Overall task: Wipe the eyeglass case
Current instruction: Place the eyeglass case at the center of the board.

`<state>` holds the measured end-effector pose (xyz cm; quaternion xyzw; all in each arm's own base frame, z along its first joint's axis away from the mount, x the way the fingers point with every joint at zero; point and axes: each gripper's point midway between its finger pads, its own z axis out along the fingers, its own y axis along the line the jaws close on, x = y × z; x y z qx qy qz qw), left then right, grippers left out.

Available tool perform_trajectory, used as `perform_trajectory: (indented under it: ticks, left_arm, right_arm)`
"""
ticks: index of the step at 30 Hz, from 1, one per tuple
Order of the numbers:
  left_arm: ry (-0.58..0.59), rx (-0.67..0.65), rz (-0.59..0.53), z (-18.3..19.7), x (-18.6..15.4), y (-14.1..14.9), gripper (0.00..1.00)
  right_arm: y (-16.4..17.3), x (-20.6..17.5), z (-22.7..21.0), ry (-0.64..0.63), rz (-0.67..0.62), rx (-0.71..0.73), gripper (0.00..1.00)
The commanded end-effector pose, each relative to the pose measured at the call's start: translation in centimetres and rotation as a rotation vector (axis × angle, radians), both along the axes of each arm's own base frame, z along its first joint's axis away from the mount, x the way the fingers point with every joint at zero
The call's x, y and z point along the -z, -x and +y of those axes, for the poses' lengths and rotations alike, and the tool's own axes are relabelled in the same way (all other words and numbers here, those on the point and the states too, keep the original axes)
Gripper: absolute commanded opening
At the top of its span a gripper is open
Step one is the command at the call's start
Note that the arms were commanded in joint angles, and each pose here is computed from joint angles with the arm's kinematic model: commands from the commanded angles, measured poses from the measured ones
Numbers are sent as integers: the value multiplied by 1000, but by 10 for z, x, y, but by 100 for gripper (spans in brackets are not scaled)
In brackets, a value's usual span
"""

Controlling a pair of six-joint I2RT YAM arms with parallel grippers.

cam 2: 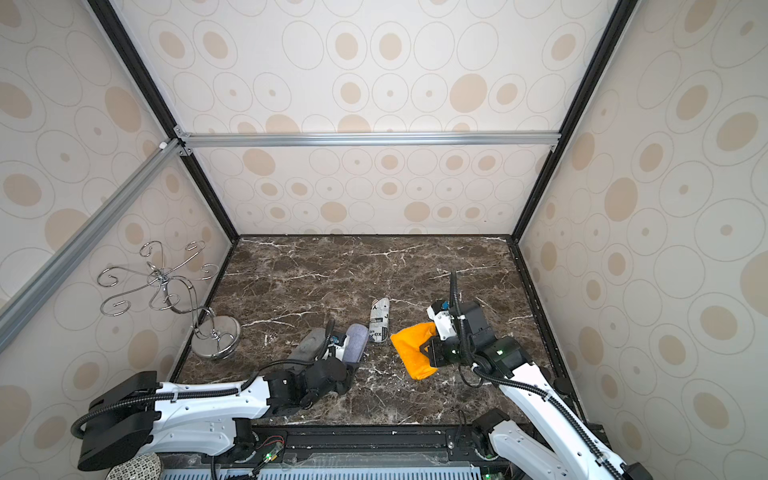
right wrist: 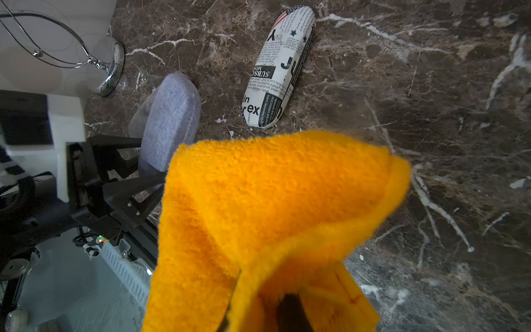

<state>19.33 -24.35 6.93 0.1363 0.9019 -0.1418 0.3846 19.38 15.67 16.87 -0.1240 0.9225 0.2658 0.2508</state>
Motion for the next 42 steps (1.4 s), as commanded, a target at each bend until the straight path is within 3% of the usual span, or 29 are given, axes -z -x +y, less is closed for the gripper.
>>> perform_trajectory:
  ticks: [1, 10, 17, 26, 37, 42]
  left_arm:
    - [88, -82, 97, 1, 12, 0, 46]
    - [48, -106, 185, 4, 38, 6, 50]
    - [-23, -184, 199, 27, 47, 9, 53]
    - [-23, -212, 202, 37, 47, 12, 60]
    - [2, -165, 228, 31, 42, 23, 93]
    - [-8, -107, 261, 17, 42, 39, 97]
  right_arm:
    - [0, -4, 4, -28, -21, -14, 0]
    - [2, -5, 3, -25, -27, -13, 0]
    - [3, -3, 2, -23, -25, -12, 0]
    - [2, -1, 3, -19, -18, -16, 0]
    - [3, 0, 4, -25, -20, -20, 0]
    - [0, 1, 3, -12, -20, -15, 0]
